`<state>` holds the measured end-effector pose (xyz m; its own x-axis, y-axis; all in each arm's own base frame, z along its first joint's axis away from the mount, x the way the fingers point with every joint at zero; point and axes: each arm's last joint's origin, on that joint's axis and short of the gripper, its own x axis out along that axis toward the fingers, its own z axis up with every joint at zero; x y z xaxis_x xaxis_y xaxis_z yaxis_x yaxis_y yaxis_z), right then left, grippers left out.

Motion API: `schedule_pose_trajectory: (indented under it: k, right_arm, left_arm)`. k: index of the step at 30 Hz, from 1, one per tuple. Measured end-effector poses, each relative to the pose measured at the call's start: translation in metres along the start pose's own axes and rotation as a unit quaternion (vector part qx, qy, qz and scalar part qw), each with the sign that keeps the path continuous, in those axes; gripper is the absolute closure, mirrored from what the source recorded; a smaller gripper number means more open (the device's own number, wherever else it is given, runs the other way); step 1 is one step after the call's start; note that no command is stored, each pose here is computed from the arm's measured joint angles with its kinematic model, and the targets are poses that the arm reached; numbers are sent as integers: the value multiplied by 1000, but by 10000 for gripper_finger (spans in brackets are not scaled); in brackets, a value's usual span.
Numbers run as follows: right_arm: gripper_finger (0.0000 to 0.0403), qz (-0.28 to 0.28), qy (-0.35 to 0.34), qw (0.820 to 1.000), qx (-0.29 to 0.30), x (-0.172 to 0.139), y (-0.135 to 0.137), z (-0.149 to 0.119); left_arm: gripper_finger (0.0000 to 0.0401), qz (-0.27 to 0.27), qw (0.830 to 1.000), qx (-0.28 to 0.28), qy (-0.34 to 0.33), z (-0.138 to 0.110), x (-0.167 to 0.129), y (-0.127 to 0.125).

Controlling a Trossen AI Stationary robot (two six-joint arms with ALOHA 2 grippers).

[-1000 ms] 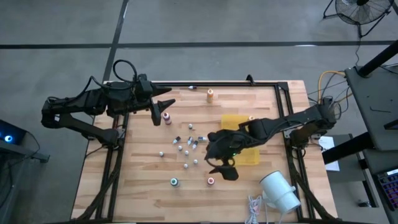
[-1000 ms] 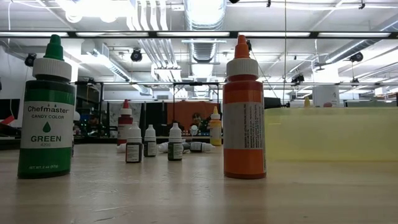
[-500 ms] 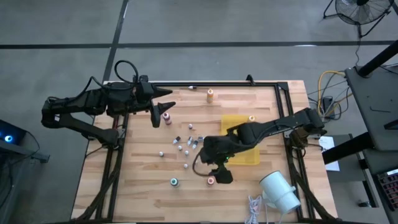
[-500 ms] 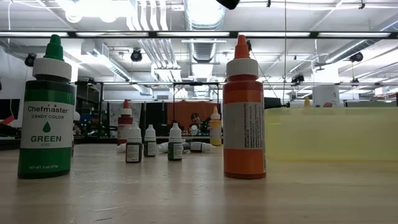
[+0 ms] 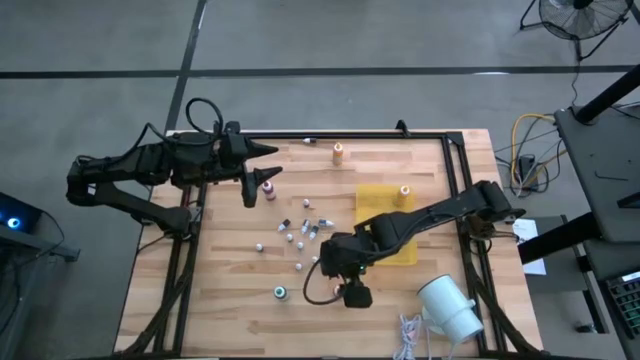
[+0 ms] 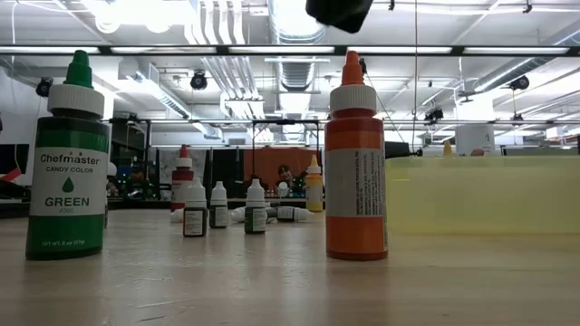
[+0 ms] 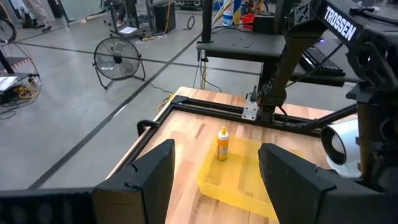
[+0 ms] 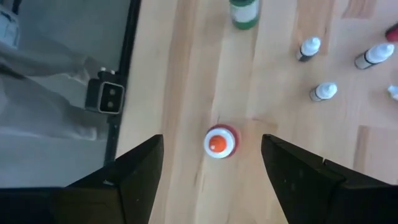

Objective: Pick & Place food coloring
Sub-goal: Put the big orange food coloring bottle into the yellow bin

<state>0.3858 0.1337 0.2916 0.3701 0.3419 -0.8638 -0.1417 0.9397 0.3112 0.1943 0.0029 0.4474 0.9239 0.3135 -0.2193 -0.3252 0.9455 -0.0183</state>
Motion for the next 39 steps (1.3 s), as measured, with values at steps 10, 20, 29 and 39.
schedule_pose_trajectory:
  k: [10,20,29,39]
  right_arm:
    - [143,-13,67,996,-55,37,-5,-7]
    - [149,-11,72,995,-63,41,-1,-9]
    - [149,-4,78,992,-101,44,11,-13]
    - [153,-13,76,992,-105,44,10,-13]
  left_arm:
    - [197,-1,1000,2,6,-1,0,0]
    - [197,-1,1000,-12,6,-1,0,0]
    - [197,0,1000,-14,6,-1,0,0]
    - [197,-1,1000,-25,7,-1,0,0]
